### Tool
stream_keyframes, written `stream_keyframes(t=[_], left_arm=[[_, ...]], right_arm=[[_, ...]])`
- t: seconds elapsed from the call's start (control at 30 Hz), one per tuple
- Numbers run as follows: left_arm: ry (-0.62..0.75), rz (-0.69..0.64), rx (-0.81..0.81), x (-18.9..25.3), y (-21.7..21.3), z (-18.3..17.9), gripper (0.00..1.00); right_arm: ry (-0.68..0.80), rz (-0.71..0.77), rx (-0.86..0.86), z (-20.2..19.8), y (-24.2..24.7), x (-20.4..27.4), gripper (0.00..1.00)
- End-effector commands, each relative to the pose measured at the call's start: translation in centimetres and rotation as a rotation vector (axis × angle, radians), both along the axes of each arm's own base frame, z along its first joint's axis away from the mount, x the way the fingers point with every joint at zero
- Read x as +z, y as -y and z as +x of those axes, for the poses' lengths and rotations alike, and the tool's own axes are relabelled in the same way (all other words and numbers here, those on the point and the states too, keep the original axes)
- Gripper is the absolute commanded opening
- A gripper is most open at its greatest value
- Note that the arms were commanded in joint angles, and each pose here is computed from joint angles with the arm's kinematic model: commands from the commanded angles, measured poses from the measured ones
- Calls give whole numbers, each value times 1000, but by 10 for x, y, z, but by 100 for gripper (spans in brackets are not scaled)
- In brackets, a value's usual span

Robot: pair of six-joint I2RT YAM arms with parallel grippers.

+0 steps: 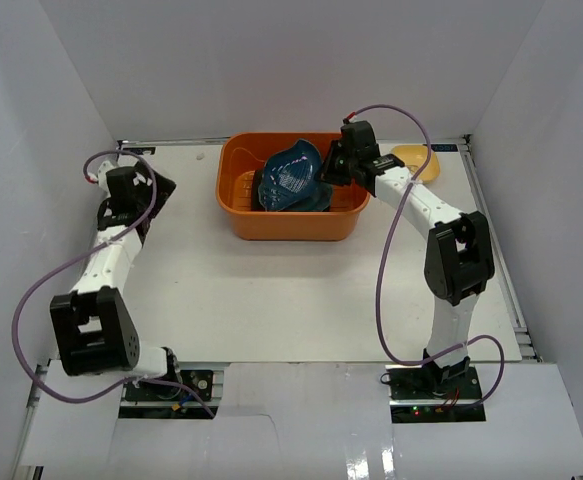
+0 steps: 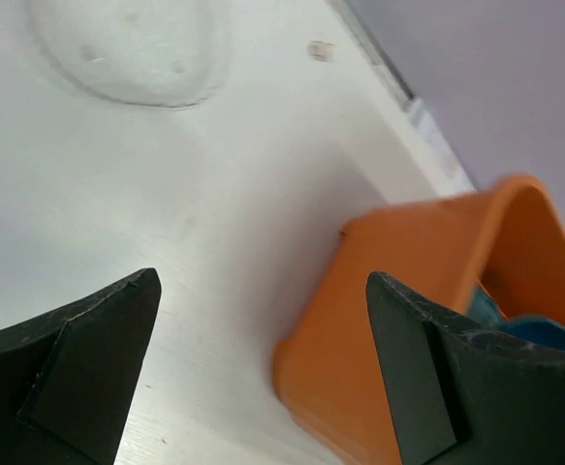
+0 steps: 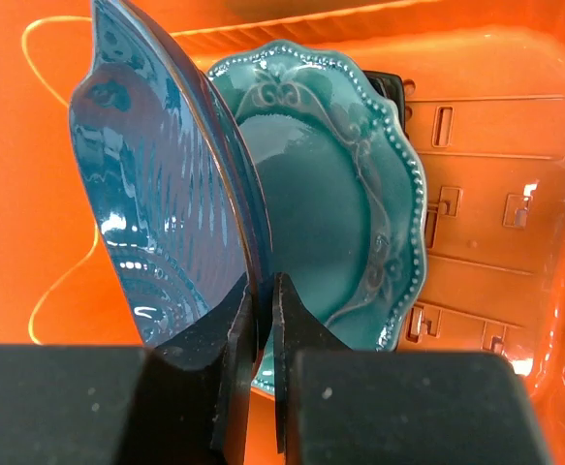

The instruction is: Place the plates into the plastic bin on the countertop

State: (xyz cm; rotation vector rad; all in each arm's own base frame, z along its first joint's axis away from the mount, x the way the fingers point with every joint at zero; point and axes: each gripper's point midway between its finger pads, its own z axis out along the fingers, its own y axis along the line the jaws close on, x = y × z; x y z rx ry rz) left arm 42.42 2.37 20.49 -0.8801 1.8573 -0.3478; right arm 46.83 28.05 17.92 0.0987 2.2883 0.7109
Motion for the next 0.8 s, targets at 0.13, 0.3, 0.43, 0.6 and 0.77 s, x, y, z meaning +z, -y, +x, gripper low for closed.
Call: stream_keyframes(t=[0.13, 0.3, 0.43, 0.6, 0.77], left_arm=[[-115, -196, 126, -83, -50, 12, 98], [-218, -237, 201, -132, -85, 21, 98], [-249, -279, 209, -164, -98, 31, 98], [-212, -278, 213, -170, -110, 54, 98], [-241, -283, 237, -187, -118, 68, 94]], right_arm=[[140, 109, 26, 14, -12, 36, 8], [101, 91, 10, 14, -4, 17, 21], [116, 64, 2, 13, 4, 17, 61], [214, 12, 15, 7, 17, 59, 98], [273, 51, 9, -2, 46, 100, 96]])
